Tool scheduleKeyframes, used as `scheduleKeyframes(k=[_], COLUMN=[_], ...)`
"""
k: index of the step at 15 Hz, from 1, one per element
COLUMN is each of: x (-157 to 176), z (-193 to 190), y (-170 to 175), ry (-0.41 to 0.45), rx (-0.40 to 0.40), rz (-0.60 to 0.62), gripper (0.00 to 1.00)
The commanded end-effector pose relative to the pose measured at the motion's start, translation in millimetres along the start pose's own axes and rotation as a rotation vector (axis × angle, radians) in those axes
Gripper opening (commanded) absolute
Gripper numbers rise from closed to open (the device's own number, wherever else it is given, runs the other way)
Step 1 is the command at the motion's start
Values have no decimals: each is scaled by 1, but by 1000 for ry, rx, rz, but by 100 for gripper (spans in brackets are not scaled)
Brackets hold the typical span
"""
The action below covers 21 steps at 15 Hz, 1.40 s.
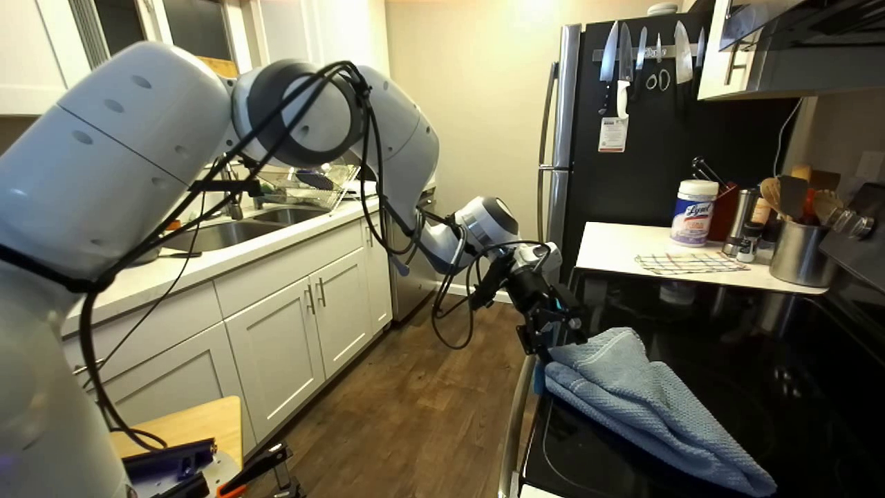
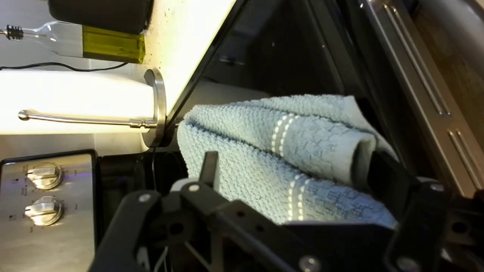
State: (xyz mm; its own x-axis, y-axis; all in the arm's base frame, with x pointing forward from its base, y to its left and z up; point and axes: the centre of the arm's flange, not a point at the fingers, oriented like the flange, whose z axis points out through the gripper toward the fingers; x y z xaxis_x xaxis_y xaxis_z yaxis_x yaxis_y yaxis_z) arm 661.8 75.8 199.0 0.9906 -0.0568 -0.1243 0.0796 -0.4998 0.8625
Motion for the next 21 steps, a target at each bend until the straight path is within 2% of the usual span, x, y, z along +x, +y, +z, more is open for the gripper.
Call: scheduleKeyframes(k=[1,9,17,21], x=[1,4,8,12], z=[4,5,-9,-20], y=[5,12,7,16], ry=[-10,5,41,61], rx=[-3,-78,-62,-23], rz=[17,132,213,271], gripper=[100,100,100,100])
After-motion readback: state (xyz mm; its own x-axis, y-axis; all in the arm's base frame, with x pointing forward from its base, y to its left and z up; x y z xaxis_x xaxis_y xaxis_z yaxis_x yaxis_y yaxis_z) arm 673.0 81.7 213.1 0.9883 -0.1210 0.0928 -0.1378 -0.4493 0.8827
